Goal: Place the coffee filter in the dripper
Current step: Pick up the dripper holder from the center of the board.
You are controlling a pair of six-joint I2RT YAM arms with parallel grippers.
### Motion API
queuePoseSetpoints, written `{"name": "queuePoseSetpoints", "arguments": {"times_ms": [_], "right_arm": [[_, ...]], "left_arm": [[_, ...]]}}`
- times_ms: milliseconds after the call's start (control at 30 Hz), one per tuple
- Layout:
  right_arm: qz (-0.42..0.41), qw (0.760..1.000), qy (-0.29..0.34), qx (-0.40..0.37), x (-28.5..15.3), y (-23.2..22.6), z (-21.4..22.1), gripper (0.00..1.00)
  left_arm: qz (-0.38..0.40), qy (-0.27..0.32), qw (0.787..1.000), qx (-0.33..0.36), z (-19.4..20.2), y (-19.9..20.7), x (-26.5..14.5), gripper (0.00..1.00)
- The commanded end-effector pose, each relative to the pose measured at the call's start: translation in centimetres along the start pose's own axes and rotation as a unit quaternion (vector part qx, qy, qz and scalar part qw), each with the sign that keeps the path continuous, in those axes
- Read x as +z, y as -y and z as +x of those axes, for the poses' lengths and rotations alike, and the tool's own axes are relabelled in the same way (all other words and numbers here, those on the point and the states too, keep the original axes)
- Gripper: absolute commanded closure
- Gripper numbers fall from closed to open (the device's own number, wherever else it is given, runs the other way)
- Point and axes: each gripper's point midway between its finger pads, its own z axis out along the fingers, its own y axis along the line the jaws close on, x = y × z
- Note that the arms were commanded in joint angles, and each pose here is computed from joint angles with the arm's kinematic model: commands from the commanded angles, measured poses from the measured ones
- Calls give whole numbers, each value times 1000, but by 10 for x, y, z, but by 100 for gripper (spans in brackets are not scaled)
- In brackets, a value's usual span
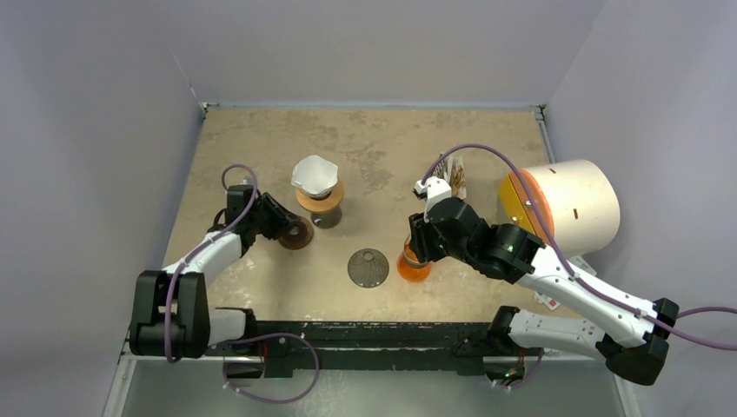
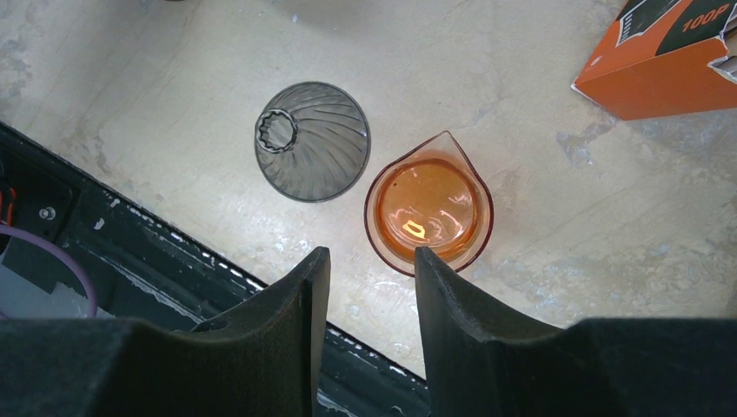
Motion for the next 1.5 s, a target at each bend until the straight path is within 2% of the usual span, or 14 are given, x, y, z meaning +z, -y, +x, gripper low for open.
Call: {"name": "queuePoseSetpoints", "arguments": {"times_ms": [0,500,767,900,1200,1467], "right_arm": [[-1,1000,7,5,0,-1,-2,56],[2,1000,5,9,-2,2,3,56],[1,1000,5,11,-2,1,3,56],[-1,1000,7,12,-3,1,3,56],[-6,1000,12,14,-7,-1,-3,56],[-19,999,19,18,-8,-8,-11,56]], "left_arm": [[5,11,1000,10,-13,7,4,69],[-9,-7,1000,8,-7,-6,24,72],[-17,-9,1000,12,-6,-10,24,87],[-19,-9,1000,13,-5,-11,22,100],[-35,-2,999,25,-4,-13,1,100],[-22,-19,999,24,12,-11,-23,100]]}}
